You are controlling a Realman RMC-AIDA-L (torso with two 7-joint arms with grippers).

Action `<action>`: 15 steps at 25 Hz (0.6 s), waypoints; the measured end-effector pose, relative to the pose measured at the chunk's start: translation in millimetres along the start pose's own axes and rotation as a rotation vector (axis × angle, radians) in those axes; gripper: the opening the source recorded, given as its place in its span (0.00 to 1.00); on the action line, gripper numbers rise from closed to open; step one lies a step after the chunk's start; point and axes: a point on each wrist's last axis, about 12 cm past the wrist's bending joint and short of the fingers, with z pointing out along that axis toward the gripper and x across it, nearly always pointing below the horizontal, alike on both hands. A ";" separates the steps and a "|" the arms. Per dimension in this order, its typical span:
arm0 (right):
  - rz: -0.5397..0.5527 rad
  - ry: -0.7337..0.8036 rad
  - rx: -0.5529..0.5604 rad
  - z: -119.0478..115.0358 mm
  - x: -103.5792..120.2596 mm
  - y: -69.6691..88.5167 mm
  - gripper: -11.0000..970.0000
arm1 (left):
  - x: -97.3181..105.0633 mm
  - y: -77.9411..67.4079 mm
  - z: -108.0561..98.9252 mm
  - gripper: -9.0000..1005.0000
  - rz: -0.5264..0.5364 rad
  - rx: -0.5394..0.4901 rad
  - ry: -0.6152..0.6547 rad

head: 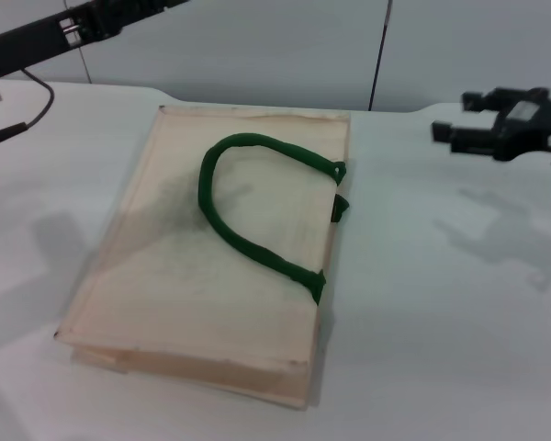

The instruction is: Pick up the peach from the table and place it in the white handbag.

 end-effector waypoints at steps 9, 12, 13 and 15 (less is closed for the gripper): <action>0.065 -0.190 0.241 -23.3 26.1 -15.8 0.77 | 23.5 18.4 -15.2 0.59 0.078 -0.218 -0.106; 0.081 -0.245 0.313 -24.4 37.8 -16.8 0.77 | 32.9 24.9 -21.0 0.59 0.105 -0.309 -0.138; 0.089 -0.257 0.337 -24.4 41.7 -17.3 0.77 | 35.2 27.2 -23.4 0.59 0.116 -0.340 -0.148; 0.102 -0.273 0.392 -23.6 50.3 -18.1 0.77 | 40.2 31.6 -26.8 0.59 0.132 -0.394 -0.159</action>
